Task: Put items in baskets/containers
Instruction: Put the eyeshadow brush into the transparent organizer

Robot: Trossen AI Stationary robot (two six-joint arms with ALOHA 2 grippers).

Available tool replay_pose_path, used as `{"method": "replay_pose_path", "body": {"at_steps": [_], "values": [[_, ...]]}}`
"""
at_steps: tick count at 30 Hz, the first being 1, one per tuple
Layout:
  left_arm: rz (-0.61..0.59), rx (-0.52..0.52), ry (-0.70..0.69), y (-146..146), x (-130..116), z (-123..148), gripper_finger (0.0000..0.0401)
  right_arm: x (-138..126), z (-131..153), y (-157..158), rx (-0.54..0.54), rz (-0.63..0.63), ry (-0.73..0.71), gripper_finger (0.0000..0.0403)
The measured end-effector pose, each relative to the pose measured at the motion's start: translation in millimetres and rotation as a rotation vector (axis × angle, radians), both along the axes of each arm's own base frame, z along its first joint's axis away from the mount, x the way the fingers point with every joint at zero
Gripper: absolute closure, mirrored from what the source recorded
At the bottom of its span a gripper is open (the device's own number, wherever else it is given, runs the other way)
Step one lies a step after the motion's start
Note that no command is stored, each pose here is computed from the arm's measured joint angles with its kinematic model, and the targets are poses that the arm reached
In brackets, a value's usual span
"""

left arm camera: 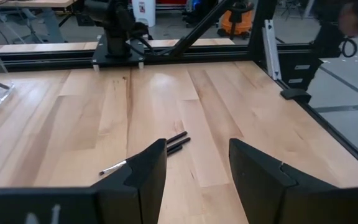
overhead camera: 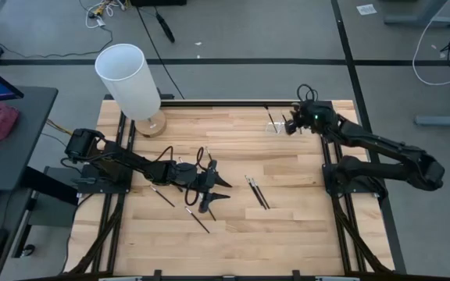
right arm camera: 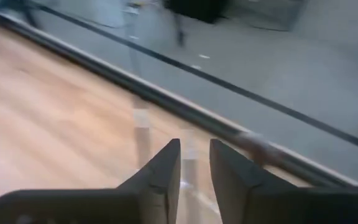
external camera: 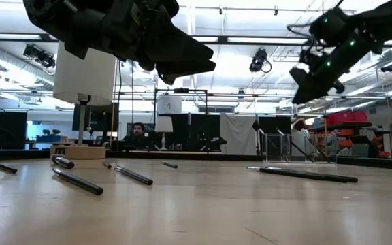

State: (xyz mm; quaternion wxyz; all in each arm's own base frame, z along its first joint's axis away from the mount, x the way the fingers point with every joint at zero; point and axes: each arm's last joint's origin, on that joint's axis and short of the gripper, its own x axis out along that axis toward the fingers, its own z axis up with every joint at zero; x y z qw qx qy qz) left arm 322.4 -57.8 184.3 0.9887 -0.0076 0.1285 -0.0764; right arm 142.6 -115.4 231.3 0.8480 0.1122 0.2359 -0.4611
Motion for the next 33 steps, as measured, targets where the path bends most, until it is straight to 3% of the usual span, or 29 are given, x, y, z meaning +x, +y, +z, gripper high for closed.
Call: {"method": "replay_pose_path", "body": {"at_steps": [8,15,20,25,33], "values": [[0.057,0.018,0.013,1.9,-0.1,-1.4,0.0224,45.6,-3.0,77.5,0.131,0.343,-0.146,0.0348],[0.056,0.042,0.119,2.4,-3.5,-11.4,0.0224,75.4,-28.9,158.9,0.108,0.477,-0.149,0.0385],[0.056,0.049,0.160,3.7,-10.0,-21.3,0.0224,87.7,-61.0,200.2,0.136,0.577,-0.109,0.0399],[0.078,0.053,0.168,4.8,-12.8,-24.9,0.0224,98.1,-87.2,214.0,0.134,0.619,-0.068,0.0381],[0.091,0.053,0.160,5.1,-12.5,-24.3,0.0224,98.1,-102.8,195.0,0.270,0.426,-0.036,0.0318]]}}
